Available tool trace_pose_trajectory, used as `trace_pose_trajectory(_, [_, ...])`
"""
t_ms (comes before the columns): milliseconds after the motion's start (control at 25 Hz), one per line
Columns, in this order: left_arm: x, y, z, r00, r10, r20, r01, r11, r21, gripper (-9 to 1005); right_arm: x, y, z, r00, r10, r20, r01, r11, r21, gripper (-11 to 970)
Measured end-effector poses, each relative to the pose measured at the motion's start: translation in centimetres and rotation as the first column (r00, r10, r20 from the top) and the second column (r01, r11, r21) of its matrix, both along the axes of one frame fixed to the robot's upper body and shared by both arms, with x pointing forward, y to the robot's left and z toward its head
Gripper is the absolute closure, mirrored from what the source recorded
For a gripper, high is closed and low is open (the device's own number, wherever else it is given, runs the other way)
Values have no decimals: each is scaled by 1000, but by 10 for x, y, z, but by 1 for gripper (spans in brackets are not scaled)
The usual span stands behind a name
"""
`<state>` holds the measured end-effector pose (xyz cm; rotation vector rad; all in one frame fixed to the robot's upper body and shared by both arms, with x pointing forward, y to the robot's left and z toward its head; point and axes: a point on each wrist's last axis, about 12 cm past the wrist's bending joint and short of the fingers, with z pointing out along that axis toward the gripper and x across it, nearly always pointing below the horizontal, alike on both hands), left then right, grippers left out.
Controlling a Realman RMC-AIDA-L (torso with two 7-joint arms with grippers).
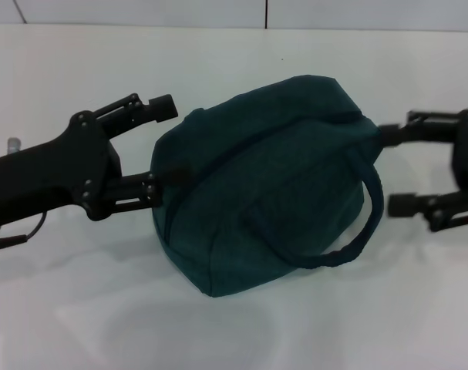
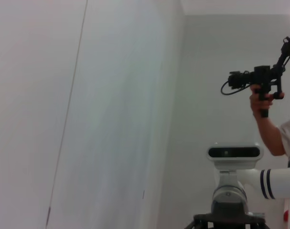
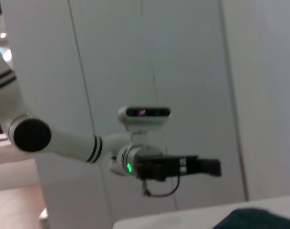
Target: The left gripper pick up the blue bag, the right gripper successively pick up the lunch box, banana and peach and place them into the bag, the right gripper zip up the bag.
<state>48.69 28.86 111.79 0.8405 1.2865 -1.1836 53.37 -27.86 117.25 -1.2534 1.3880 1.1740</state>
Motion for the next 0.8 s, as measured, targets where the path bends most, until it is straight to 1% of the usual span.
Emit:
trace_pose_trajectory(80, [0, -1, -2, 1000, -2, -3, 2, 1000, 11, 176, 2, 5, -2, 1000, 0, 0, 0, 1000, -10, 112])
trace_pose_trajectory(200, [0, -2, -4, 1000, -6, -15, 7, 1000, 19, 115, 3, 7, -2, 1000, -7, 9, 7, 1000, -12, 110])
trace_pose_trajectory(800, [-2, -2, -7, 1000, -1, -26, 1, 1000, 23, 124, 0, 6, -7, 1000, -21, -6, 21, 1000, -1, 115])
